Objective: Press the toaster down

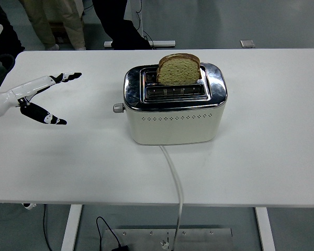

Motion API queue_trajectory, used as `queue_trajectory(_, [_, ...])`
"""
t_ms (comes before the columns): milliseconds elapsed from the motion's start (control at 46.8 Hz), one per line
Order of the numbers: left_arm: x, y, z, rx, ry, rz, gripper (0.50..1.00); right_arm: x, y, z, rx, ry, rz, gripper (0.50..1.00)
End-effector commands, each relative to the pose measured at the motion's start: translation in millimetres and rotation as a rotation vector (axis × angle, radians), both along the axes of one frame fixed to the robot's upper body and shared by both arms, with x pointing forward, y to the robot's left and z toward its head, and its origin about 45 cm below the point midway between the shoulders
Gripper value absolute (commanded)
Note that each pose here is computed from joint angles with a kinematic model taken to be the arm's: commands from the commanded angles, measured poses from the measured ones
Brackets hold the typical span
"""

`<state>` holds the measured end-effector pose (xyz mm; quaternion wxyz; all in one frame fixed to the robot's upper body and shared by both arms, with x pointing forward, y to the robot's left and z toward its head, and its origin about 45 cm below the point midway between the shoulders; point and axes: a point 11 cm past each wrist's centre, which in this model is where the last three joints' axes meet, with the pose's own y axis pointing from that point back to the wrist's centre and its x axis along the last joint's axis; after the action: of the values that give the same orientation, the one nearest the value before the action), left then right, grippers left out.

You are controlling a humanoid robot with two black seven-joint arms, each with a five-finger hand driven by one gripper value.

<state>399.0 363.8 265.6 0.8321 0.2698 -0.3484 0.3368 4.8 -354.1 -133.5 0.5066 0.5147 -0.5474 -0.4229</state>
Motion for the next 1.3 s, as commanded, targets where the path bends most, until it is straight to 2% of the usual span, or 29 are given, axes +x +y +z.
queue_trajectory(0, [-2.9, -0.9, -2.0, 0.017, 0.000, -0.011, 1.000, 0.0, -0.3, 0.0, -0.002, 0.000, 0.000, 0.998])
queue_trajectory(214, [-12.1, -22.6, -4.8, 0.030, -0.028, -0.078, 1.000, 0.3, 0.2, 0.0, 0.000, -0.002, 0.000, 0.998])
queue_trajectory(684, [-26.6, -34.9, -24.3, 0.132, -0.053, -0.148, 1.000, 0.0, -0.2, 0.0, 0.000, 0.000, 0.000, 0.998])
queue_trajectory(1282, [-23.7, -58.1, -28.7, 0.092, -0.058, -0.183, 1.000, 0.1, 0.3, 0.0, 0.001, 0.000, 0.000, 0.998])
